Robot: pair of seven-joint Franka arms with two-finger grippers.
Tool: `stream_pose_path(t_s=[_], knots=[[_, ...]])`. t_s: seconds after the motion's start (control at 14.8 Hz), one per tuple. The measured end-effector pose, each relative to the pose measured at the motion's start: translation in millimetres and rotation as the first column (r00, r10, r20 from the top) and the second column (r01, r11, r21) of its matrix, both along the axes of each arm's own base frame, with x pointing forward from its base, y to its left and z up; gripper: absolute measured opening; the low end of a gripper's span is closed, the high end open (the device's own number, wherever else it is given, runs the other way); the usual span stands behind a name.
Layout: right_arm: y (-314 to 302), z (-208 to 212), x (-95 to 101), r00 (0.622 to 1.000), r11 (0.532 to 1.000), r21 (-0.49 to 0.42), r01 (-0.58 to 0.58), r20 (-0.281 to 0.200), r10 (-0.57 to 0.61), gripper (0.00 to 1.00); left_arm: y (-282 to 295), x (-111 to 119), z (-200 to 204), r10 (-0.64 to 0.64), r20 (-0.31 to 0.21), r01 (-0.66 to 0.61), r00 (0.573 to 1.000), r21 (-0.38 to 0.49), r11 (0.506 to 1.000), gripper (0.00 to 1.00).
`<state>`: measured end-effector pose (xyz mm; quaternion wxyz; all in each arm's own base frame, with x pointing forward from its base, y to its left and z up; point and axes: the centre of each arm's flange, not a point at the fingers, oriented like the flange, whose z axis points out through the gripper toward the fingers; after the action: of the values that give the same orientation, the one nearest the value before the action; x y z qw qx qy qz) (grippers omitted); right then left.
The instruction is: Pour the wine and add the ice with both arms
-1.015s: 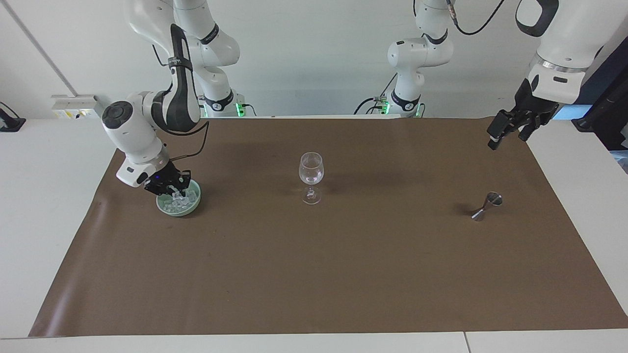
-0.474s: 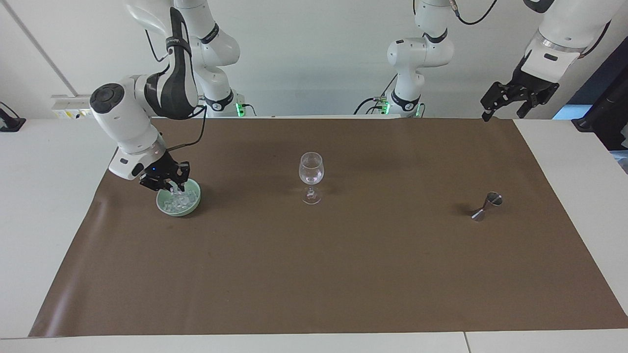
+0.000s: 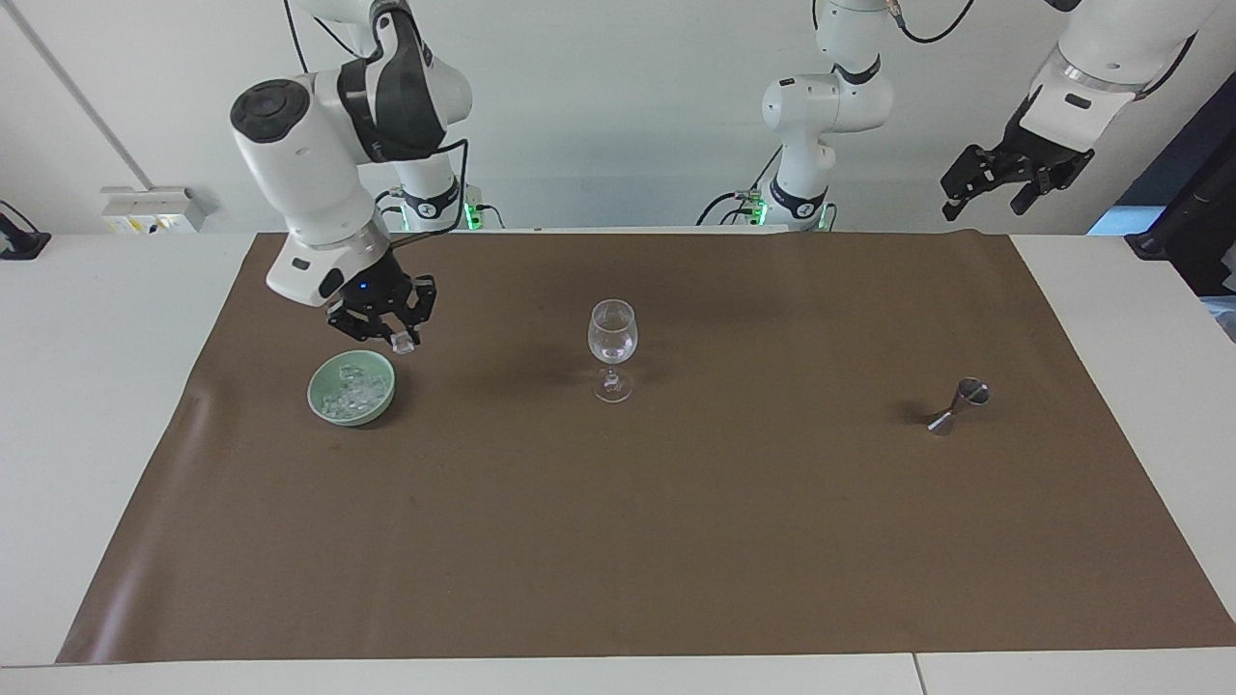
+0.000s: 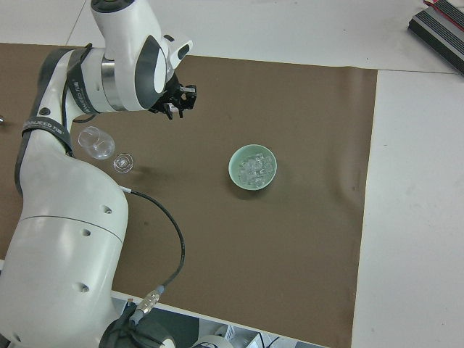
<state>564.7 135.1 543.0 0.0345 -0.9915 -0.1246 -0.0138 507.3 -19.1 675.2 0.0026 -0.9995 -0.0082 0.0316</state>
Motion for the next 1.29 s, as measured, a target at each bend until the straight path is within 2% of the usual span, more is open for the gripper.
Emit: stream_pose_path(t_s=[0.27, 0.41, 0.74, 0.95, 1.08, 1.29], knots=[[95.3, 51.9, -21.8, 0.997, 0.997, 0.025, 0.075, 0.028, -0.075, 0.25, -0.5, 14.7, -4.9, -0.002, -0.004, 0.002, 1.0, 0.0, 1.0, 1.0], [125.3, 60.1, -27.4, 0.995, 0.995, 0.038, 0.094, 0.041, -0.096, 0.25, -0.8, 23.0, -9.1, -0.003, -0.009, 0.003, 1.0, 0.0, 1.0, 1.0], [178.5, 40.0, -36.4, 0.993, 0.993, 0.045, 0.11, 0.039, -0.111, 0.25, -2.5, 22.1, -7.9, -0.009, -0.007, 0.009, 1.0, 0.0, 1.0, 1.0], [218.2, 16.3, -46.0, 0.995, 0.995, 0.025, 0.097, 0.037, -0.098, 0.25, -4.6, 12.0, 5.6, -0.014, 0.017, 0.014, 1.0, -0.001, 1.0, 1.0], [225.4, 2.8, -44.0, 0.995, 0.996, 0.011, 0.092, 0.028, -0.092, 0.25, -5.9, 1.8, 17.2, -0.018, 0.037, 0.018, 0.999, -0.001, 1.0, 1.0], [227.1, -9.3, -42.8, 0.996, 0.996, -0.007, 0.09, 0.016, -0.09, 0.25, -4.7, -3.1, 18.5, -0.016, 0.038, 0.016, 0.999, -0.002, 1.0, 1.0]])
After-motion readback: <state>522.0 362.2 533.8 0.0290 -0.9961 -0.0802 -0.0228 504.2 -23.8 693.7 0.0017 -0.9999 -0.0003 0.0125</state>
